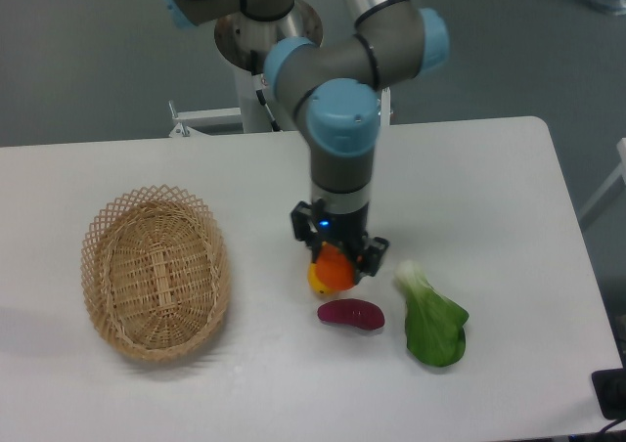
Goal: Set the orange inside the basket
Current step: 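Carry the held orange over the wicker basket and lower it, then open the gripper to release the orange into the basket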
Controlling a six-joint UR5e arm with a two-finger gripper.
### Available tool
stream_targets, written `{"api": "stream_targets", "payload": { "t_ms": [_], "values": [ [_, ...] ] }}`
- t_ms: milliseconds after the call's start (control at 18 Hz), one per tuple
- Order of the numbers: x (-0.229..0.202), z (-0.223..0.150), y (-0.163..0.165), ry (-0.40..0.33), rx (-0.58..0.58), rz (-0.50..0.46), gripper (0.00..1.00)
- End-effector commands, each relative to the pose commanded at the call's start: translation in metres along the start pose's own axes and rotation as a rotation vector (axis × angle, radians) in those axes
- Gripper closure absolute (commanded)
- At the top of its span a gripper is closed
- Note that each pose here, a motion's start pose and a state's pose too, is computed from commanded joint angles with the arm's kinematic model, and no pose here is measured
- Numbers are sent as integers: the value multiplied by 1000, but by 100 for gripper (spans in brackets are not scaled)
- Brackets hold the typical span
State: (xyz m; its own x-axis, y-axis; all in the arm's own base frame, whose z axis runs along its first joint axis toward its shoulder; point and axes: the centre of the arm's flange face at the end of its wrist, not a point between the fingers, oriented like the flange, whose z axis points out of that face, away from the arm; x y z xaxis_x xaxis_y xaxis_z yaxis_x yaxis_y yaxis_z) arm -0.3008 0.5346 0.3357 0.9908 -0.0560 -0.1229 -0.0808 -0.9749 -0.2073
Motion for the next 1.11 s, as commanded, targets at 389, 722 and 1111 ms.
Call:
{"api": "stream_targets", "payload": {
  "t_ms": [389,722,1111],
  "values": [
    [96,23,-53,44,10,31,36],
    [155,58,-72,91,-37,78,36],
    [212,90,-81,133,-82,128,36]
  ]
}}
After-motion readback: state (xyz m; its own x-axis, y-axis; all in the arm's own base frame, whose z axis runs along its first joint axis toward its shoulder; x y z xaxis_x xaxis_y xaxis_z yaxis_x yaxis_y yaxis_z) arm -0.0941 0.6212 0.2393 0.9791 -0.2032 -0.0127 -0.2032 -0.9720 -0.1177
